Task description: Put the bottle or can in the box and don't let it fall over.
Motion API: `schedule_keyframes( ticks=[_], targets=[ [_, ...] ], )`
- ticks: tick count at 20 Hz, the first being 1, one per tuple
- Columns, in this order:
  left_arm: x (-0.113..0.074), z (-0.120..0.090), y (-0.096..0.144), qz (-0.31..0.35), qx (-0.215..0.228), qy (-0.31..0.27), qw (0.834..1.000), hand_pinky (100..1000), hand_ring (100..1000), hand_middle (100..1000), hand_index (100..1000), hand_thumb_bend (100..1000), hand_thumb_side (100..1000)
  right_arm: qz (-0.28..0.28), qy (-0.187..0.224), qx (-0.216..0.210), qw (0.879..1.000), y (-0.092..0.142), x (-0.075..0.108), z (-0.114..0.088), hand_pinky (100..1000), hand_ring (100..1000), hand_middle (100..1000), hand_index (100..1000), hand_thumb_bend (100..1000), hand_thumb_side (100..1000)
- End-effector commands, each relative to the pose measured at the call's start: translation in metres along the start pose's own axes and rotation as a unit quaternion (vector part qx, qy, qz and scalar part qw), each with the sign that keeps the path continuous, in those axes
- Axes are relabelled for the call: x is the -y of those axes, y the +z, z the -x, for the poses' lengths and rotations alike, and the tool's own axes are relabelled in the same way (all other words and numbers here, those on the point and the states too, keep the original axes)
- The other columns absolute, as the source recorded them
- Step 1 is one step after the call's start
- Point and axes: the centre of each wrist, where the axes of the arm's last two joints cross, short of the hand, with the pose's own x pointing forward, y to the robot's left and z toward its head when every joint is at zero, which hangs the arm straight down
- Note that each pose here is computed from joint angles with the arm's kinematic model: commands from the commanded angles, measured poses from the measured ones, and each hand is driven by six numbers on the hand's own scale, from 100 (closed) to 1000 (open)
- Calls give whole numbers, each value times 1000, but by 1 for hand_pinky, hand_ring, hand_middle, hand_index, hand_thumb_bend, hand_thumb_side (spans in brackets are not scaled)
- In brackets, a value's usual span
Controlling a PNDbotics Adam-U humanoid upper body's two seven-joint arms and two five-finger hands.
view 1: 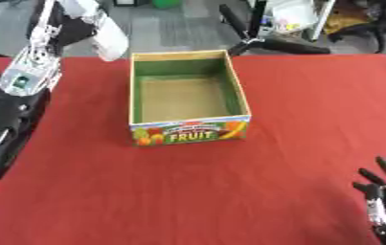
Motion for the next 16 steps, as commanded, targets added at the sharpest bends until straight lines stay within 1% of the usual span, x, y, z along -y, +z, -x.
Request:
schedule_keyframes(
  ticks=[1, 5, 8, 11, 13, 15, 16],
  targets=[
    [5, -27, -10, 42, 36, -27, 998, 236, 1000, 300, 385, 100, 101, -6, 2, 11, 1000, -4, 3, -5, 798, 894, 1000, 950, 100, 470],
    [31, -25, -9, 102, 31, -51, 993, 239, 1000, 309, 386, 100, 100, -8, 0, 11, 1000, -5, 2, -5, 798, 894, 1000, 950, 100, 470],
    [48, -17, -5, 139, 23, -69, 988, 241, 1000, 314, 388, 100, 101, -9, -1, 13, 1000, -6, 1, -5, 798, 894, 1000, 950, 100, 470],
    [63, -7, 0, 161, 14, -83, 983, 245, 1000, 316, 389, 100, 101, -9, -2, 14, 1000, -6, 1, -5, 798, 894, 1000, 950, 100, 470],
    [71, 0, 3, 164, 9, -93, 982, 252, 1000, 321, 395, 100, 100, -10, -3, 14, 1000, -7, 0, -6, 798, 893, 1000, 949, 100, 470],
    [75, 6, 5, 167, 5, -105, 980, 296, 1000, 350, 424, 100, 100, -10, -3, 15, 1000, -7, 0, -6, 798, 893, 1000, 949, 100, 470],
    [77, 9, 7, 168, 4, -111, 980, 334, 1000, 369, 440, 100, 100, -10, -4, 15, 1000, -7, 0, -6, 798, 893, 1000, 949, 100, 470]
  ],
)
